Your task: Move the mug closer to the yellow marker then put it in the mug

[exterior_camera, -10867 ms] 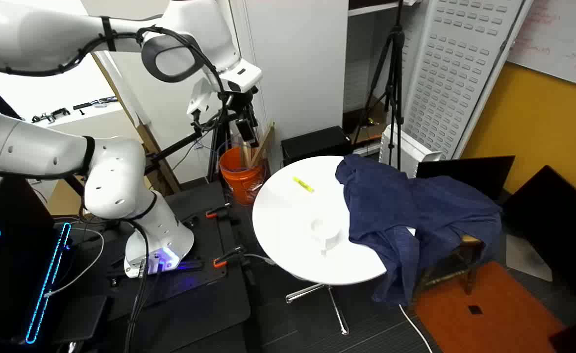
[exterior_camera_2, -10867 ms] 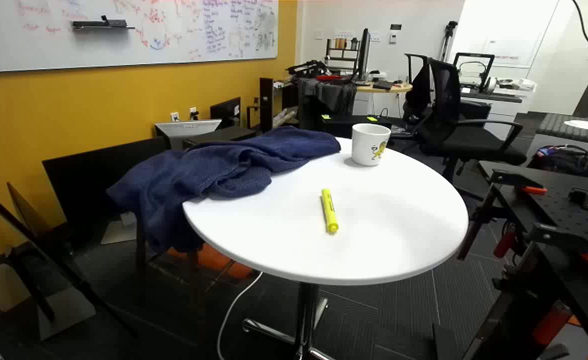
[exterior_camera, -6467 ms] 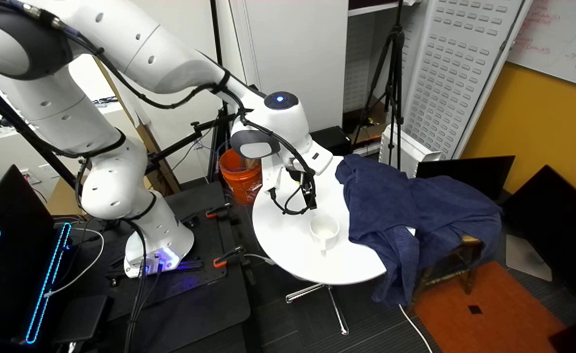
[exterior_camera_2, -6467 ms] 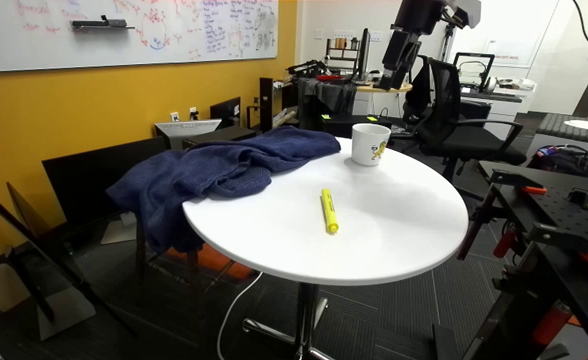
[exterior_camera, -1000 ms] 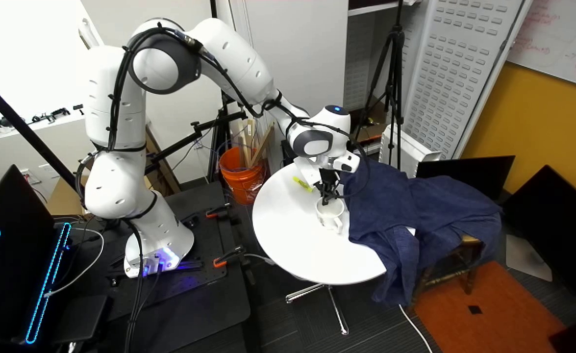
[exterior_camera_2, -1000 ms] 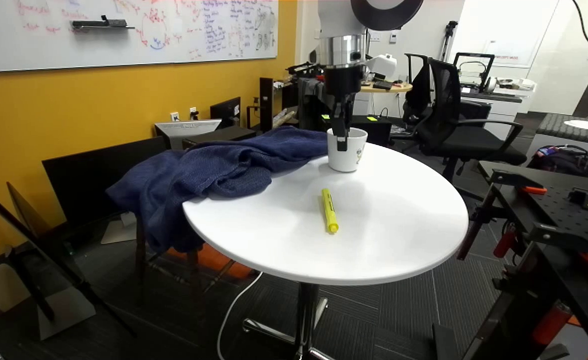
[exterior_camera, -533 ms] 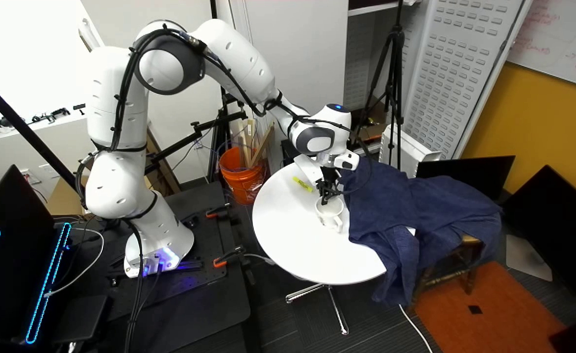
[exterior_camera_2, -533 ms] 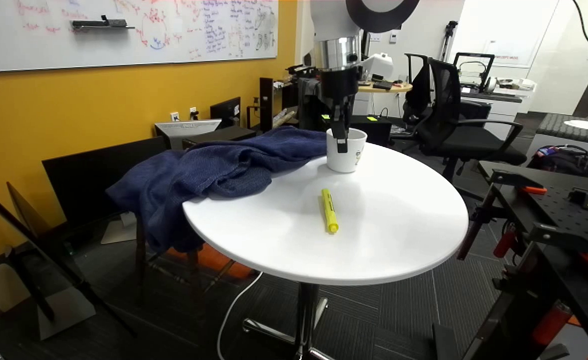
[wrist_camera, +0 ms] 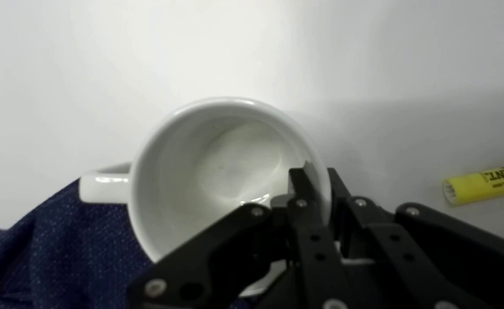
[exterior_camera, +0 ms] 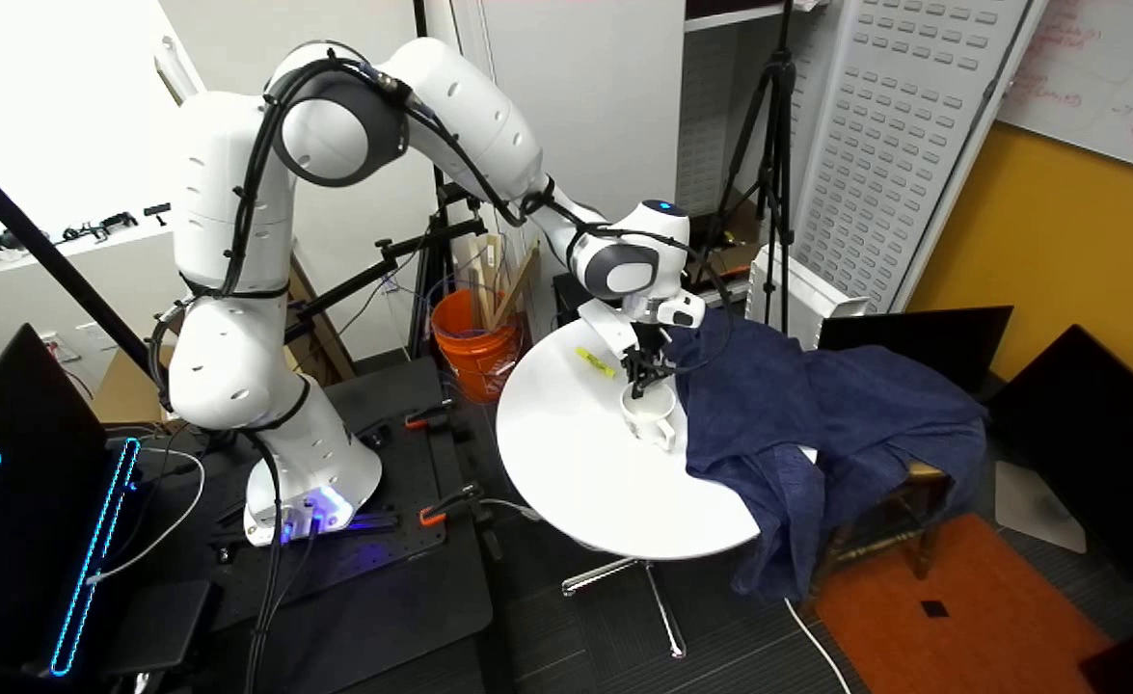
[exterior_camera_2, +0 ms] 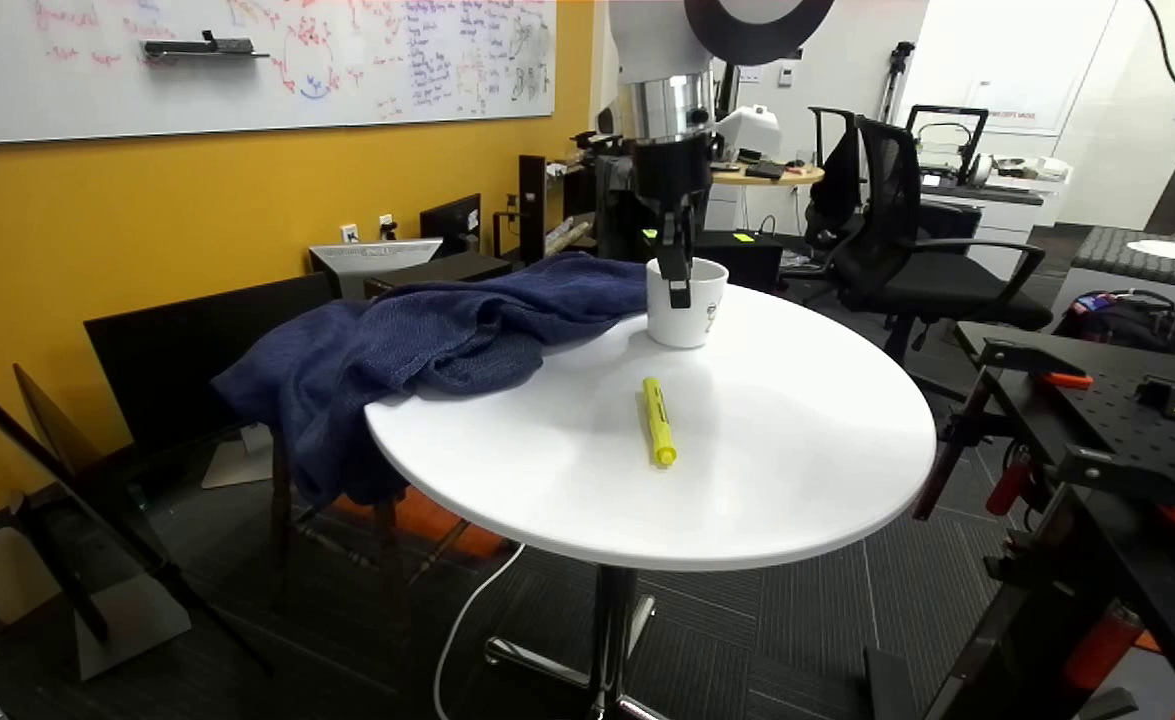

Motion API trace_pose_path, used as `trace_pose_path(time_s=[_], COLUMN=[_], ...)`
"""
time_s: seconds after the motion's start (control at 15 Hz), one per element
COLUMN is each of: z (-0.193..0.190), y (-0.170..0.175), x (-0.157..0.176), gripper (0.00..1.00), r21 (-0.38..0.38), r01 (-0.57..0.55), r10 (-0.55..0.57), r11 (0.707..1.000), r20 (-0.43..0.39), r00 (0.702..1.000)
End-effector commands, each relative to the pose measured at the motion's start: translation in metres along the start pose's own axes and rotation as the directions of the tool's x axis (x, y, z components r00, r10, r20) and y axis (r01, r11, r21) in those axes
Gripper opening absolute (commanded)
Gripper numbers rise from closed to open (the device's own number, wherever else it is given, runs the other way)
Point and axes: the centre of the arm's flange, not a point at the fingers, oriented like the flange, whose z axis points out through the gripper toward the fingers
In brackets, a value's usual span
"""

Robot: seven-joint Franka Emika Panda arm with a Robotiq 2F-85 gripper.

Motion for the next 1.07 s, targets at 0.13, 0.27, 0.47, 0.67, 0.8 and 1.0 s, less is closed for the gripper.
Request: trace_pose_path(time_s=[0.13,0.27,0.47,0.67,0.8,1.0], z=[0.000,0.000,-0.001,-0.001,-0.001,-0.002], y=[-0.016,-0.022,-0.030,-0.037,-0.039,-0.043], x=[0.013,0.016,0.019,0.023,0.025,0.026], gripper=[0.03,0.03,0.03,0.03,0.03,0.03], r21=[-0.011,-0.013,-0.015,-0.014,-0.015,-0.016], r01=[0.044,0.055,0.069,0.079,0.083,0.088], r10=[-0.043,-0.054,-0.069,-0.078,-0.082,-0.087], r11=[0.999,0.998,0.997,0.997,0.996,0.996], r20=[0.031,0.034,0.039,0.044,0.046,0.051], r00=[0.999,0.998,0.997,0.996,0.996,0.995])
